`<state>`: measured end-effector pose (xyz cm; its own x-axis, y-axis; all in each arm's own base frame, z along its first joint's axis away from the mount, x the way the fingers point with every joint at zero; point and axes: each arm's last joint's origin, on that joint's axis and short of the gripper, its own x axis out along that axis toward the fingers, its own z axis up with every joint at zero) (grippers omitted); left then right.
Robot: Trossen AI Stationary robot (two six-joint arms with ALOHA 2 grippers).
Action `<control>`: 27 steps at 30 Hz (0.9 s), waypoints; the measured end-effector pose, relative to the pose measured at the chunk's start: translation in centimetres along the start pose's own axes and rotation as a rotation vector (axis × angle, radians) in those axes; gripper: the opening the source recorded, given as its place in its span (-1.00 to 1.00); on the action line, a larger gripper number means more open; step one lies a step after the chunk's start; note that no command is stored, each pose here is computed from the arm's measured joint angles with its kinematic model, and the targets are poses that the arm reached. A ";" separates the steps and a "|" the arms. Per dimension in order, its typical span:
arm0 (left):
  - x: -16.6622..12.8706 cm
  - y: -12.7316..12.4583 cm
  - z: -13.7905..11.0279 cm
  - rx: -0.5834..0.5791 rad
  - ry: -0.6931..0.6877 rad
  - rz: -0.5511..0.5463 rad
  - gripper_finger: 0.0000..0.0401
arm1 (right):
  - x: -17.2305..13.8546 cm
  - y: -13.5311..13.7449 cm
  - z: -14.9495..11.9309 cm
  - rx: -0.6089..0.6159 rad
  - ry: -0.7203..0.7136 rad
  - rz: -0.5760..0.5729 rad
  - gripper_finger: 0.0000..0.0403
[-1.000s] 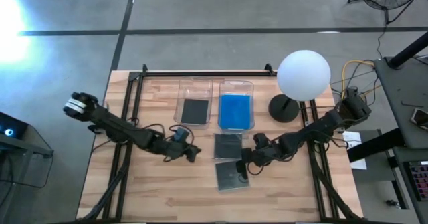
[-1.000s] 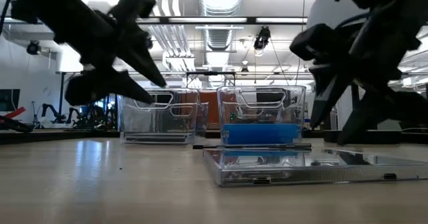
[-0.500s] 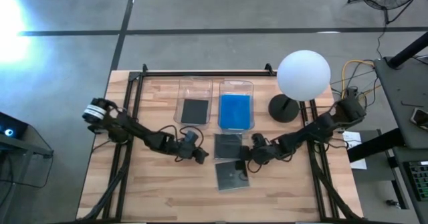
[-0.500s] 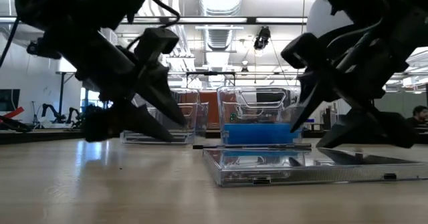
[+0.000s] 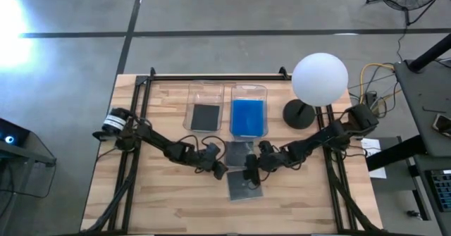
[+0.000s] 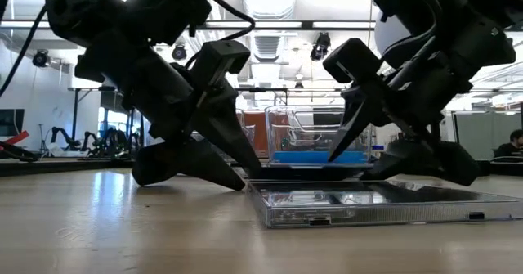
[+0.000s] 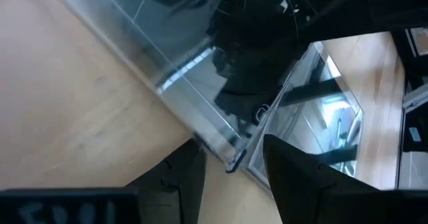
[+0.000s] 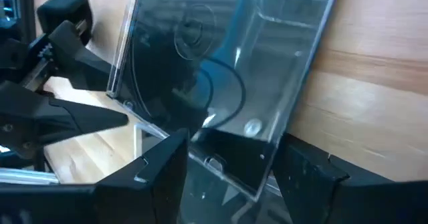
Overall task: Pick & place jewel cases by type
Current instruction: Put the right black cd case into the left transparent bin
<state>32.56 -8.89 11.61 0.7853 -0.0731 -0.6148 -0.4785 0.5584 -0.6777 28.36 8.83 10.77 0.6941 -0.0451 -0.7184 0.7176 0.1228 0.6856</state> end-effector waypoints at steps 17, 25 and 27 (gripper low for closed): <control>0.0 0.0 0.1 0.032 0.029 -0.013 -0.33 | 0.1 0.5 0.4 0.297 -0.143 0.078 -0.38; -2.1 -0.8 -0.9 0.168 0.066 0.046 -0.32 | -0.1 0.7 0.1 0.293 -0.133 0.092 -0.82; -3.5 -1.4 -1.3 0.210 0.057 0.079 -0.32 | -0.2 0.6 -0.1 0.281 -0.126 0.091 -0.85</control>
<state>29.96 -10.48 14.14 0.7222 -0.0652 -0.6886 -0.4409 0.7236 -0.5310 28.68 9.04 11.32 0.7453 -0.1711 -0.6444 0.6276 -0.1459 0.7647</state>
